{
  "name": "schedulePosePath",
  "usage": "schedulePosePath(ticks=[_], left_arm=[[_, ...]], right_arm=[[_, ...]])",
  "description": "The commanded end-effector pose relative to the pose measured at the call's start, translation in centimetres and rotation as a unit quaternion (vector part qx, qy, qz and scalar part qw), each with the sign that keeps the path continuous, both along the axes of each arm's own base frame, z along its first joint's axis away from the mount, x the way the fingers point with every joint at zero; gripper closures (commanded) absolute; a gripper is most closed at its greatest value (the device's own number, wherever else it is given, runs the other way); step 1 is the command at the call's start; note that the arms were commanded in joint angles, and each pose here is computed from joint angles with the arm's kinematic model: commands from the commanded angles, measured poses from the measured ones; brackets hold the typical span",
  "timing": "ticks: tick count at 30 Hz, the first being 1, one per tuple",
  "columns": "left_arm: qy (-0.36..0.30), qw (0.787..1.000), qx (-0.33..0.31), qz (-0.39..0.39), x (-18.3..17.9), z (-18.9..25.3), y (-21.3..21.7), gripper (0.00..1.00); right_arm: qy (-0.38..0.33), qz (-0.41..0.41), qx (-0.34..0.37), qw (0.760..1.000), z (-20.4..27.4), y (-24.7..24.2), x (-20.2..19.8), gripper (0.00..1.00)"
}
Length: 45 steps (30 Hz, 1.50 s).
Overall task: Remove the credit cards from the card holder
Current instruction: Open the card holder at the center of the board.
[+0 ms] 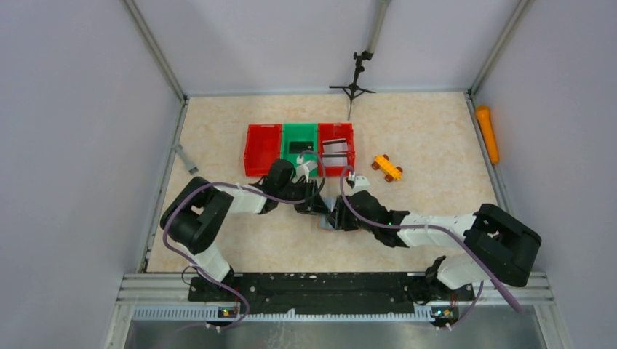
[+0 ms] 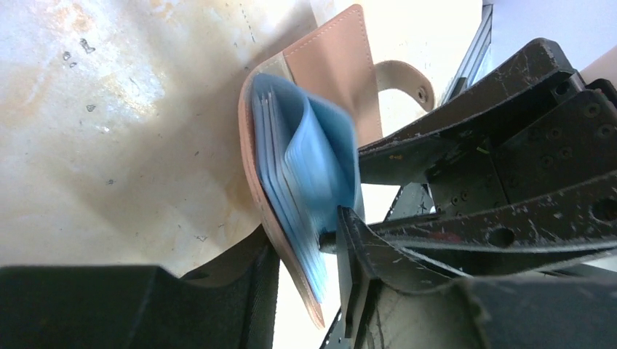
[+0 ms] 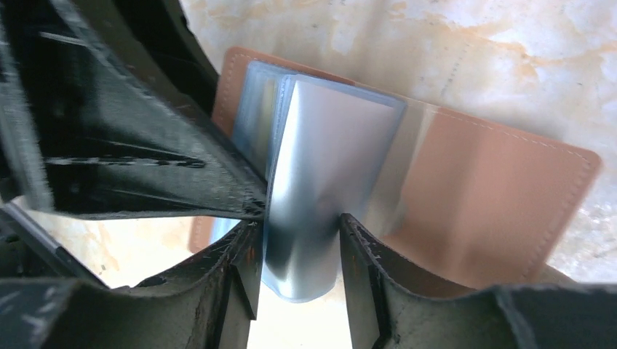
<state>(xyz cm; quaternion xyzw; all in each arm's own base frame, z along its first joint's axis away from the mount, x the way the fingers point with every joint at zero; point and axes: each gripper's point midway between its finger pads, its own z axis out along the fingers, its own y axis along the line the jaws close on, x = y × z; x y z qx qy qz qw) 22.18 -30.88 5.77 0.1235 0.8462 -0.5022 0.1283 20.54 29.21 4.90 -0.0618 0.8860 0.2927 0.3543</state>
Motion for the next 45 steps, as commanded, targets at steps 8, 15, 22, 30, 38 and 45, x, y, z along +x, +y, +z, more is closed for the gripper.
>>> schedulePosePath(ticks=[8, 15, 22, 30, 38, 45], left_arm=[[-0.025, 0.999, -0.026, -0.020, 0.5, 2.0, -1.0, 0.63], [-0.026, 1.000, -0.001, -0.012, 0.8, 1.2, -0.6, 0.85], [-0.036, 0.999, 0.021, 0.000, 1.2, 0.7, -0.1, 0.91], [-0.037, 0.999, 0.018, -0.002, 1.2, 0.9, -0.2, 0.91], [-0.041, 0.999, 0.007, -0.003, 1.1, 1.4, -0.3, 0.92], [-0.040, 0.999, -0.025, -0.012, 0.7, 2.3, -0.8, 0.94]], right_arm=[[-0.011, -0.031, -0.032, 0.999, 0.1, -1.6, 0.6, 0.72], [-0.014, -0.077, -0.099, 0.992, -0.5, -4.4, 1.2, 0.59], [-0.031, -0.127, -0.190, 0.973, 0.4, -8.8, 1.6, 0.27], [-0.042, -0.158, -0.246, 0.955, 3.6, -12.1, 1.4, 0.17], [-0.067, -0.046, -0.026, 0.996, 8.0, -4.5, 0.3, 0.32], [-0.050, 0.008, 0.058, 0.997, 9.2, 0.0, -0.1, 0.56]])
